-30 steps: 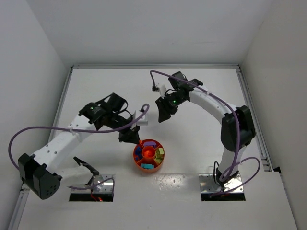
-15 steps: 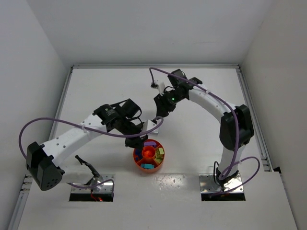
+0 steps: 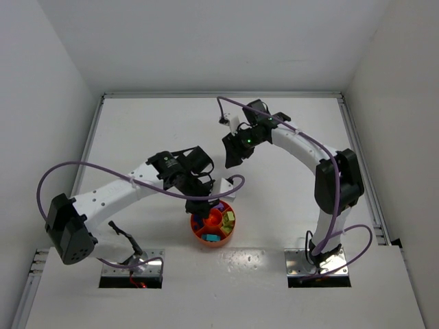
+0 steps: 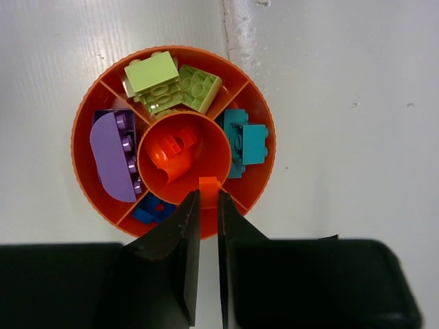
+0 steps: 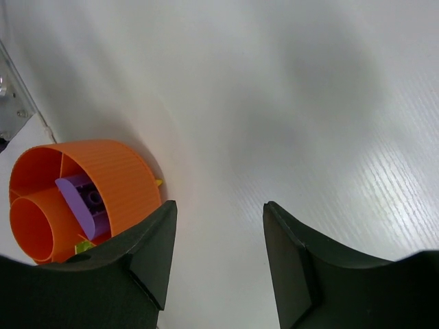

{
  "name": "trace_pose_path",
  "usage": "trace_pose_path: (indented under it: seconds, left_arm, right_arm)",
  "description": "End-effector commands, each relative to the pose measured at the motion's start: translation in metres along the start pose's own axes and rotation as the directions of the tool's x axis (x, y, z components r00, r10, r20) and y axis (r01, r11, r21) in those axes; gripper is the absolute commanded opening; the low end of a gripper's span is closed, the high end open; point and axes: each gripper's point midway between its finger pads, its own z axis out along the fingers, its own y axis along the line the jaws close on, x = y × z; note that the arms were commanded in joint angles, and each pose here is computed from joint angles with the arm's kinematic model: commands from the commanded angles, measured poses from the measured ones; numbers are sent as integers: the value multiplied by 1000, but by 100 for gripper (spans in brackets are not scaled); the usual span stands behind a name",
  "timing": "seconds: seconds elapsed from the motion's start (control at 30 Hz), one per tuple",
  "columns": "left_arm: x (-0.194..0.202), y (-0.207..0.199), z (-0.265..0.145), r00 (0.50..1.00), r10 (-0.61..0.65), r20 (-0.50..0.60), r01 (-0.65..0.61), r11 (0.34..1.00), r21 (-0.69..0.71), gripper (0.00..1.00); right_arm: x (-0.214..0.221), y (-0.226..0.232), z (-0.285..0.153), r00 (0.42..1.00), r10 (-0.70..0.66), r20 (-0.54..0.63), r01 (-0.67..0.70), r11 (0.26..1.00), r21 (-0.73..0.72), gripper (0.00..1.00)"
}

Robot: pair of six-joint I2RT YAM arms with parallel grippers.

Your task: Sort the legos into containers by color

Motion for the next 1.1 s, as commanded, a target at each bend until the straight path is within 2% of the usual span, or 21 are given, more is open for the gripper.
trace_pose_path:
  seconds: [0.0, 0.1, 0.2, 0.23, 0.4, 0.43, 0.57, 0.9, 1.03, 1.07]
  left_arm:
    - [-15, 2, 1, 999, 47, 17, -47, 999, -11, 9]
    - [-16, 3, 5, 998, 55, 9, -55, 998, -12, 9]
    - [-14, 8, 9, 999, 54, 2, -54, 998, -20, 18]
    - [-13, 9, 9, 999, 54, -4, -54, 998, -29, 24]
    - [-12, 18, 11, 998, 54, -9, -55, 996, -67, 39]
    - [-12, 18, 11, 998, 54, -9, -55, 996, -67, 46]
    - [-14, 19, 11, 998, 59, -3, -59, 996, -71, 61]
    - [-17, 13, 7, 997, 76, 15, -75, 995, -59, 64]
    - [-37, 23, -20, 991, 43, 128, -27, 992, -121, 64]
    - [-42, 30, -30, 986, 25, 167, 0, 989, -148, 68]
  right_arm:
    - [-13, -3, -6, 999, -22, 45, 21, 999, 28, 54]
    - [-13, -4, -6, 999, -31, 45, 30, 999, 29, 54]
    - [-16, -5, -7, 998, -36, 50, 34, 999, 40, 54]
    - [-16, -5, -7, 998, -36, 50, 34, 999, 40, 54]
    - [-18, -4, -10, 997, -42, 57, 39, 998, 42, 55]
    - [-18, -4, -10, 997, -42, 57, 39, 998, 42, 55]
    - [-21, -4, -11, 996, -56, 64, 53, 998, 44, 55]
    - [-18, -6, -10, 997, -60, 54, 57, 997, 52, 55]
    - [-18, -6, -10, 997, -60, 54, 57, 997, 52, 55]
    - [-20, -5, -13, 996, -65, 61, 62, 997, 54, 55]
